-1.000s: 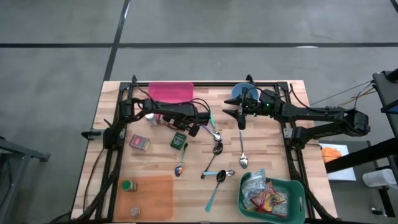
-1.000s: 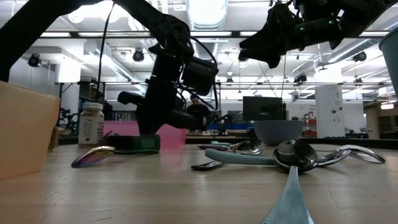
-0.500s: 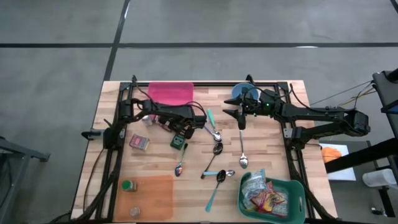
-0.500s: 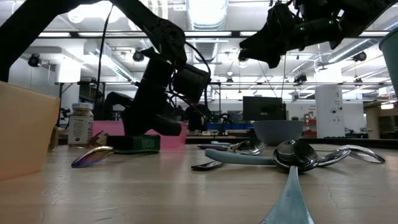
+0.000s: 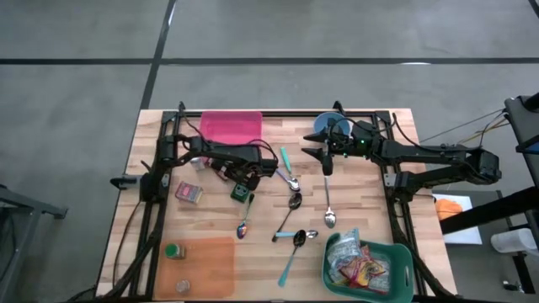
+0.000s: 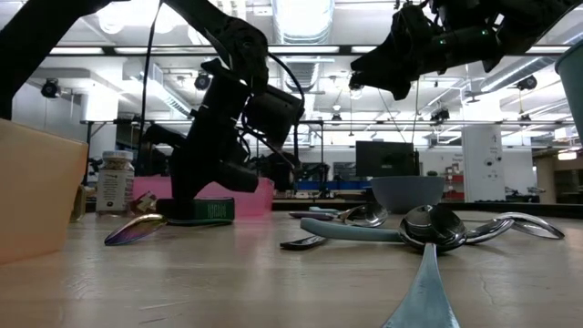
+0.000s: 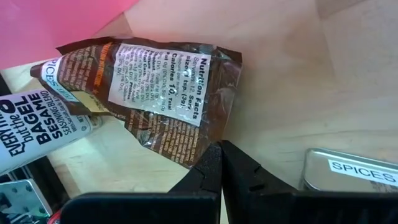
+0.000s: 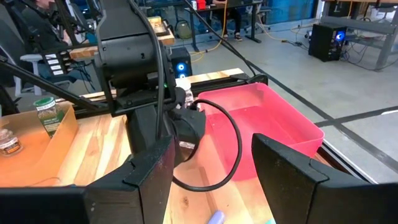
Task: Pick & Place Food Item
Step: Put the orange seasoning pack into the orange bin
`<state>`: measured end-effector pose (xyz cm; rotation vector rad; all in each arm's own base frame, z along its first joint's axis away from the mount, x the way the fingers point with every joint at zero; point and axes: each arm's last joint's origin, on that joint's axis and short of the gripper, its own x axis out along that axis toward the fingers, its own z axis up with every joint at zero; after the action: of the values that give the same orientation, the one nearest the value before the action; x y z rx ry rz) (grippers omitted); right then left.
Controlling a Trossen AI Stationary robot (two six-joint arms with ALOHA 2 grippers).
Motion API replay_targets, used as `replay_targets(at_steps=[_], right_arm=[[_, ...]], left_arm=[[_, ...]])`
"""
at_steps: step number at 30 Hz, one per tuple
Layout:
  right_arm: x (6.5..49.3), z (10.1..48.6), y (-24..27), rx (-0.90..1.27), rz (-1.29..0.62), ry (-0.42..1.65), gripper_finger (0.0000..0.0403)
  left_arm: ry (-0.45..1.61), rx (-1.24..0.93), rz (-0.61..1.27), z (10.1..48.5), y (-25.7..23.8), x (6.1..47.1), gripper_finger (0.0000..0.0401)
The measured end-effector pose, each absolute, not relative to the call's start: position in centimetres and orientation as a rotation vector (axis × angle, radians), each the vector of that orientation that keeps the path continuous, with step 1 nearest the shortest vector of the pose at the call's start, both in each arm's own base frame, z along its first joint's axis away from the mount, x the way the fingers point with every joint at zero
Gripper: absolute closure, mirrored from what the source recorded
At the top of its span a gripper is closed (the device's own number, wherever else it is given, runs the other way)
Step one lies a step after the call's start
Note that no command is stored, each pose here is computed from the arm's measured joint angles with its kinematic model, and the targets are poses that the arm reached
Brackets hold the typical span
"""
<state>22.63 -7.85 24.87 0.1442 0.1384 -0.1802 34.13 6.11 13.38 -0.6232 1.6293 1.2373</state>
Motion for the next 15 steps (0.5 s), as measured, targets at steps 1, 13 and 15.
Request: replay_targets(at_steps=[1,13,15], right_arm=[[22.63,24.87,-7.85,0.144,-0.18,0.138,0.0192],[22.63,24.87,-7.85,0.144,-0.18,0.138,0.0192],[22.63,24.87,-7.85,0.144,-0.18,0.138,0.0192]], left_arm=[[1.629,-0.622,1.237,13.37,6.1,34.13,0.0399],[1.592,-0.628,1.214,12.97,6.04,34.39,0.0399],[1.589,-0.635,1.204,12.94,6.03,34.48,0.0399]])
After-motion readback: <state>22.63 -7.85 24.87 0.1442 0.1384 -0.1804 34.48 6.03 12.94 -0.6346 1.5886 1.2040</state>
